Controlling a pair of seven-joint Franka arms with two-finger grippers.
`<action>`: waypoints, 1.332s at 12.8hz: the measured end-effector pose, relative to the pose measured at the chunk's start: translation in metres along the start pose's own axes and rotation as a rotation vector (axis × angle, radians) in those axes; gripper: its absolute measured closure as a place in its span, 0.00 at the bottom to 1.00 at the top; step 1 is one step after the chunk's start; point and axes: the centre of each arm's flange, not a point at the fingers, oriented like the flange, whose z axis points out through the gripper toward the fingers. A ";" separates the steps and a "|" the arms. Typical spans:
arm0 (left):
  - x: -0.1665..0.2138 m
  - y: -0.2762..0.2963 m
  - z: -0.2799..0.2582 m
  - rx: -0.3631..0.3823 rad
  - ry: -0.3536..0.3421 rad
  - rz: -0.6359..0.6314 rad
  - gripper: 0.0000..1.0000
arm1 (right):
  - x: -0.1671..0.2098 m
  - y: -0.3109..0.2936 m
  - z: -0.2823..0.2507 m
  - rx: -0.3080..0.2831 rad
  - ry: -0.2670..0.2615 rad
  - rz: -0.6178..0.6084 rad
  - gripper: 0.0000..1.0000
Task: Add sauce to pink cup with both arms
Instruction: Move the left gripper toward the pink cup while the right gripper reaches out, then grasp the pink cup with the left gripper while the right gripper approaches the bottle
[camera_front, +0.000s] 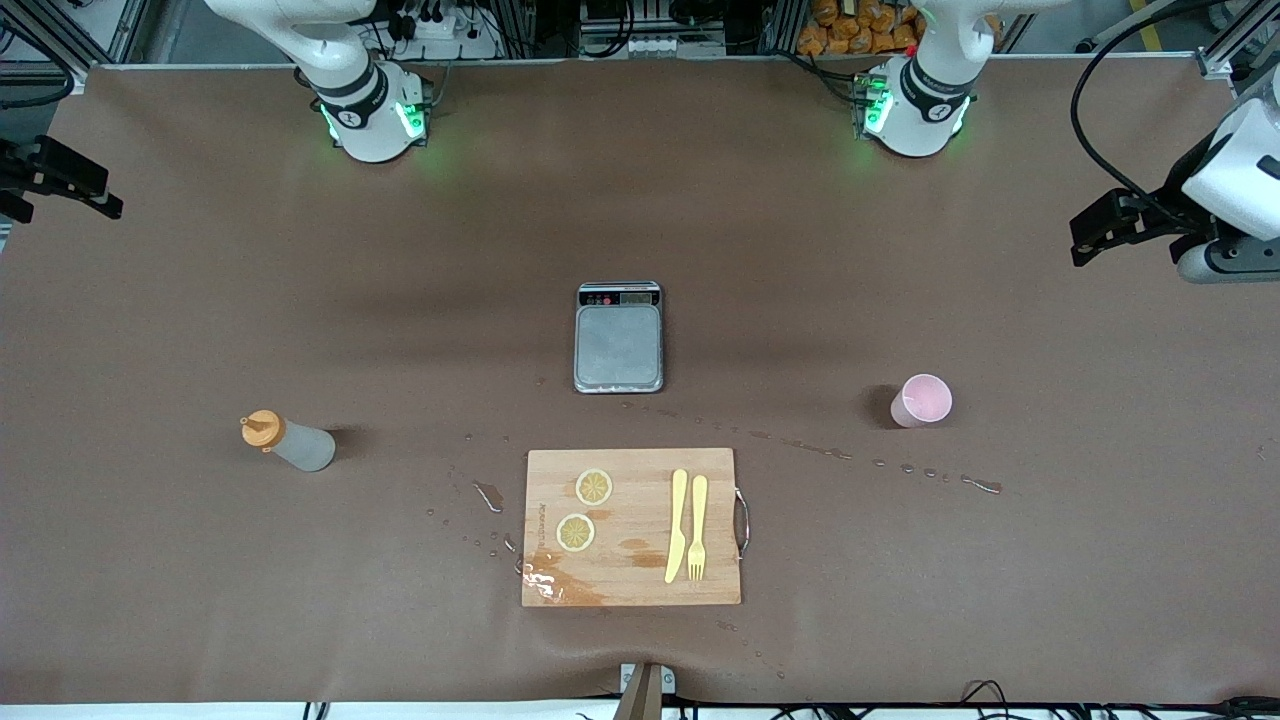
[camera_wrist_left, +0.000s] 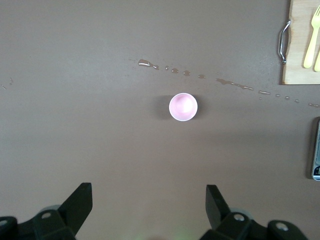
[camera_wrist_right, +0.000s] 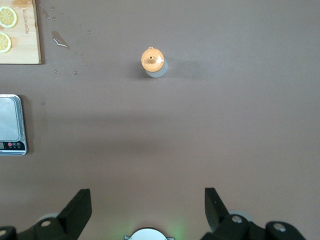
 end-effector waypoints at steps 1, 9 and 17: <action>0.000 0.000 0.000 0.000 0.000 0.000 0.00 | 0.000 0.000 0.000 0.000 0.000 0.000 0.00; 0.010 0.000 0.025 0.002 -0.048 0.000 0.00 | 0.002 0.002 0.004 0.002 -0.008 0.004 0.00; 0.082 0.007 0.232 -0.030 -0.060 0.005 0.00 | 0.022 0.021 0.056 0.008 -0.033 -0.144 0.00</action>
